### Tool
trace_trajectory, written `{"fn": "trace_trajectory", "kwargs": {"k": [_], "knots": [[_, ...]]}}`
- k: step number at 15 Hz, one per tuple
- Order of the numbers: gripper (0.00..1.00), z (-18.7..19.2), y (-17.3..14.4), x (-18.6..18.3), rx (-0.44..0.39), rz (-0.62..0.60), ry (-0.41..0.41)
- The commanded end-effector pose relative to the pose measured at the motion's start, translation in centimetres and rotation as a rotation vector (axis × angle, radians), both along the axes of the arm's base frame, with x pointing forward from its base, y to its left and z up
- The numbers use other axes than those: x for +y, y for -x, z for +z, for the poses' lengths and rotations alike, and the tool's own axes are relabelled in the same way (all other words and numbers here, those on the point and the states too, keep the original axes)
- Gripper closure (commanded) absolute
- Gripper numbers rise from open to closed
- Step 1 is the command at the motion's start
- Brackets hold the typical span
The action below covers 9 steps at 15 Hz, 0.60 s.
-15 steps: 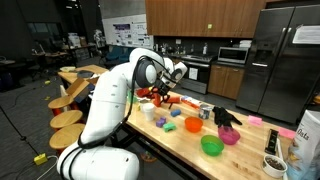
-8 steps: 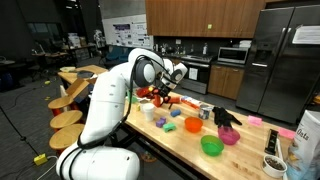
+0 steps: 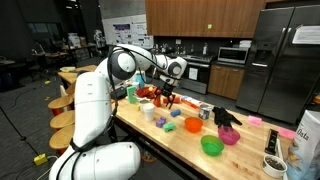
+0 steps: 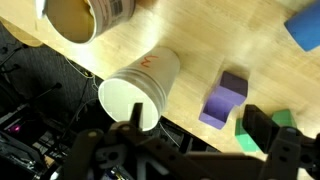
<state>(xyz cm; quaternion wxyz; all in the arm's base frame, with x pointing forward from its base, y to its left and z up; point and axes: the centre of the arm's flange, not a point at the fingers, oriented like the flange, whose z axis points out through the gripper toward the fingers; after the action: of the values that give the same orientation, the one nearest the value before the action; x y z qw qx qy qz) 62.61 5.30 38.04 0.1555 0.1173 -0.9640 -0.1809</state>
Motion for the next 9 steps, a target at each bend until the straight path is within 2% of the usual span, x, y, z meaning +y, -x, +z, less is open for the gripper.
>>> {"fn": "trace_trajectory", "kwargs": {"k": [1,5,9], "knots": [[0.0,3.4,2.2,1.4,0.006,-0.025,0.068],[0.0,4.5,1.7,3.2,-0.002,0.04,0.054],[0.0,1.7,1.2,5.1,0.122,0.046,-0.043]]}}
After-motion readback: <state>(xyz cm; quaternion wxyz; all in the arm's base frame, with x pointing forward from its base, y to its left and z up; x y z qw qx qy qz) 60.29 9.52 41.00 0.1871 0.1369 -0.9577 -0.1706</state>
